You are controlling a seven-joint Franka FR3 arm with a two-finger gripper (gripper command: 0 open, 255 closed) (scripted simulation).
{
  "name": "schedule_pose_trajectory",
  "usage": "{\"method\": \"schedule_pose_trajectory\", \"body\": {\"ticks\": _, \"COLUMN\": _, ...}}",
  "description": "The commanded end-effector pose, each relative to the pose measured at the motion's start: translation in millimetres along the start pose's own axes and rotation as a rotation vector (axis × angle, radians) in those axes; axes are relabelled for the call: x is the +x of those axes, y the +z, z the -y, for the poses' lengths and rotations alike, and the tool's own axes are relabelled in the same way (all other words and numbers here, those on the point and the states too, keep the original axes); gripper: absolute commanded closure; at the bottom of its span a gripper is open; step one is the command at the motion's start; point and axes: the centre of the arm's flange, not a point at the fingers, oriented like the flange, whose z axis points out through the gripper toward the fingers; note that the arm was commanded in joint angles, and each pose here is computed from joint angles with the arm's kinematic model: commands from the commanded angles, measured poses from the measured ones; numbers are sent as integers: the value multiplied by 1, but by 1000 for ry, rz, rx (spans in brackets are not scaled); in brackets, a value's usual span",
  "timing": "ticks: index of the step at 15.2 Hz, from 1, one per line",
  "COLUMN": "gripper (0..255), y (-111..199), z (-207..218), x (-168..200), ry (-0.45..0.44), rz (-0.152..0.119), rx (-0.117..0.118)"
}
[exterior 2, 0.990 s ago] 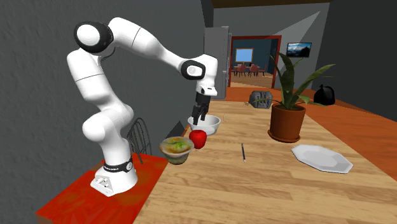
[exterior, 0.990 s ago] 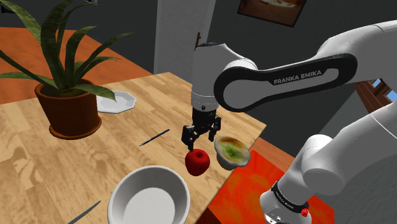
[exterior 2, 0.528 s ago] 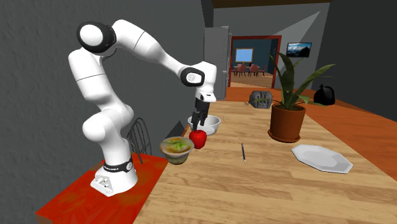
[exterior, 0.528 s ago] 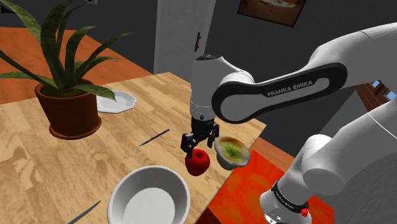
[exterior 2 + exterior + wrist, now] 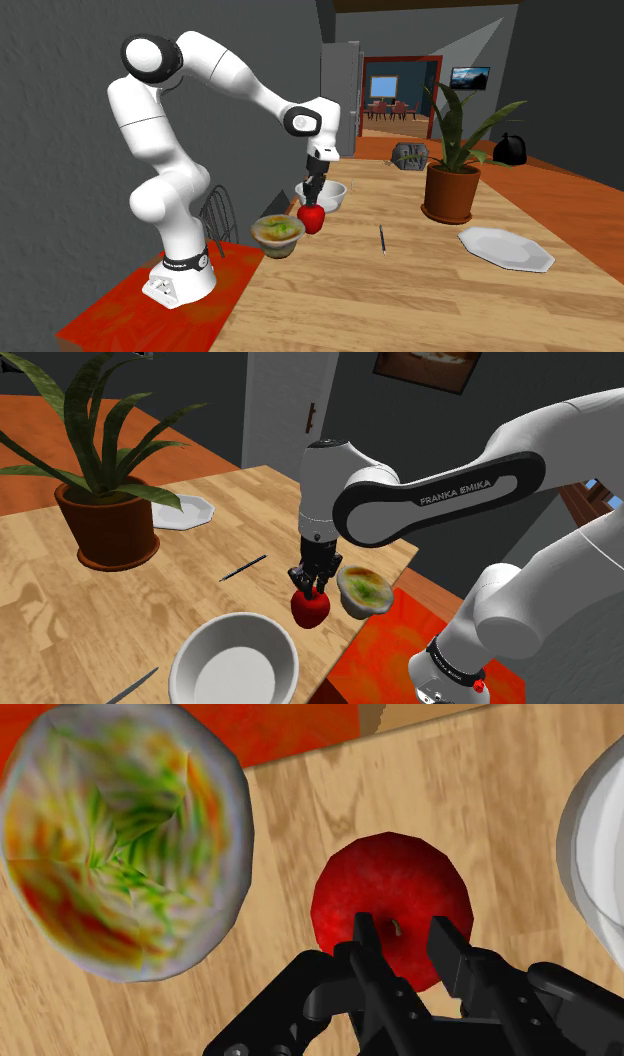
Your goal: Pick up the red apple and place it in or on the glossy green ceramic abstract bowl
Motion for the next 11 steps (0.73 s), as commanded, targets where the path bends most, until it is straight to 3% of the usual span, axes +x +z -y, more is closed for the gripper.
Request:
{"method": "schedule_pose_trajectory", "body": {"ticks": 1, "gripper": 255, "y": 0, "z": 0, "x": 0, "ry": 0, "rz": 0, "rx": 0}}
{"method": "schedule_pose_trajectory", "body": {"ticks": 8, "gripper": 255, "y": 0, "z": 0, "x": 0, "ry": 0, "rz": 0, "rx": 0}}
{"method": "schedule_pose_trajectory", "body": {"ticks": 11, "gripper": 255, "y": -16, "z": -1, "x": -2, "ry": 0, "rz": 0, "rx": 0}}
